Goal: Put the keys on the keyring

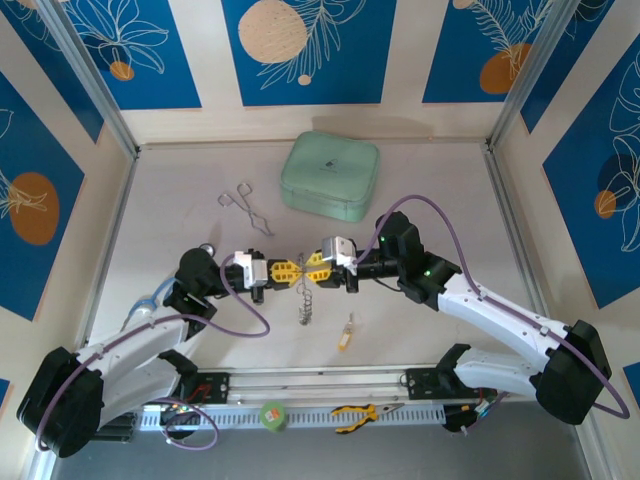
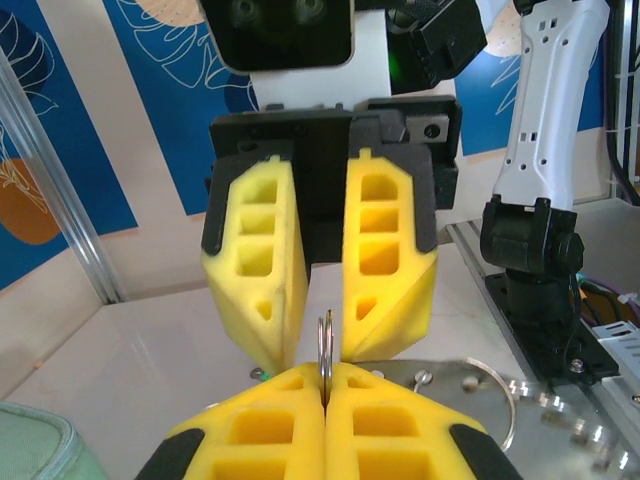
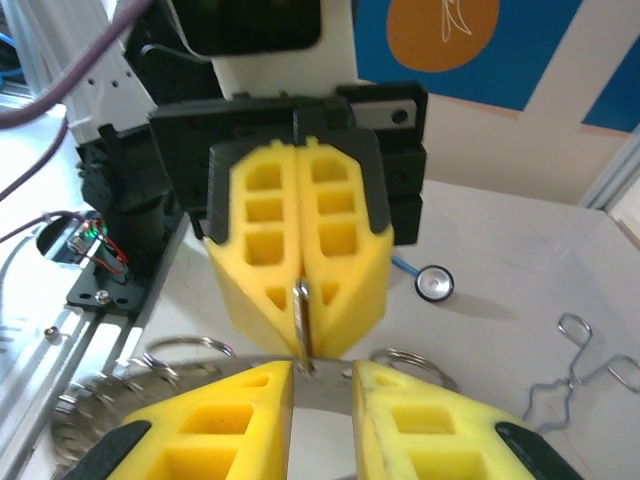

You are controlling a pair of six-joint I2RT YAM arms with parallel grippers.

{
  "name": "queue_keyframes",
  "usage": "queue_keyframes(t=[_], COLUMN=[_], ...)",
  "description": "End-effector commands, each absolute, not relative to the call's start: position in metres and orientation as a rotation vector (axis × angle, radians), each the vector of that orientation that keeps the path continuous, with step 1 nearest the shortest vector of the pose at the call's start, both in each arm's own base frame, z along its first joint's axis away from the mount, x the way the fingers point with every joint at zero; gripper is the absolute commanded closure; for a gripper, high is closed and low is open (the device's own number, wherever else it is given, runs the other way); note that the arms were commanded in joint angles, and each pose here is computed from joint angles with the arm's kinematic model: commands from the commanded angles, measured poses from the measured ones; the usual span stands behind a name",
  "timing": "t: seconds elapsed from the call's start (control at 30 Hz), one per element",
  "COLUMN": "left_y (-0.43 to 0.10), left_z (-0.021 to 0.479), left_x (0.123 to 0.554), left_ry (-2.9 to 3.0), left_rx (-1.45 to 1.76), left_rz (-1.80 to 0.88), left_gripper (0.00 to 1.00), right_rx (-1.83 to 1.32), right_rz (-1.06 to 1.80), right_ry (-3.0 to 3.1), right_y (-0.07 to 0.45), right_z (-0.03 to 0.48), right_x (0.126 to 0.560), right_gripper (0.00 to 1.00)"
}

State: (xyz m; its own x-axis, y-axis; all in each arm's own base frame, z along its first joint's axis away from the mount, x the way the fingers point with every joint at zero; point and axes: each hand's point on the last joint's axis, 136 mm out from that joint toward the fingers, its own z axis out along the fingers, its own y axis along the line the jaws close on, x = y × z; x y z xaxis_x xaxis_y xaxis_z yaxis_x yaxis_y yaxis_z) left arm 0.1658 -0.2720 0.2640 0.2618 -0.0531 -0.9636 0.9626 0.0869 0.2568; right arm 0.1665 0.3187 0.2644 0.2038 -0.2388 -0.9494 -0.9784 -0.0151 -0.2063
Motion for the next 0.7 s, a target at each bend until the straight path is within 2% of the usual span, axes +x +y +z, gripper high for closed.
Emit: queue_keyframes(t=[0.0, 0.17, 0.6, 0.67], left_y=[-0.274, -0.274, -0.274, -0.273], left_z=[0.275, 0.275, 0.277, 0.275], left_x=[0.161, 0.161, 0.158, 0.163], left_ry=[0.939, 0.937, 0.926, 0.954], left_rx=[1.239, 1.240, 1.239, 1.221], left_rz=[-0.975, -0.973, -0.996, -0.978], left_gripper=[1.00, 1.00, 1.00, 0.81], right_rx=[-1.486, -1.492, -1.506, -1.510], right_rz=[0.987, 0.995, 0.945, 0.899], right_ry=[1.125, 1.129, 1.178, 1.202], right_y=[0.321, 0.323, 0.332, 0.330], right_z=[0.285, 0.283, 0.277, 0.274], right_x=[0.154, 0.154, 0.167, 0.171], right_gripper=[0.77, 0.79, 1.00, 1.00])
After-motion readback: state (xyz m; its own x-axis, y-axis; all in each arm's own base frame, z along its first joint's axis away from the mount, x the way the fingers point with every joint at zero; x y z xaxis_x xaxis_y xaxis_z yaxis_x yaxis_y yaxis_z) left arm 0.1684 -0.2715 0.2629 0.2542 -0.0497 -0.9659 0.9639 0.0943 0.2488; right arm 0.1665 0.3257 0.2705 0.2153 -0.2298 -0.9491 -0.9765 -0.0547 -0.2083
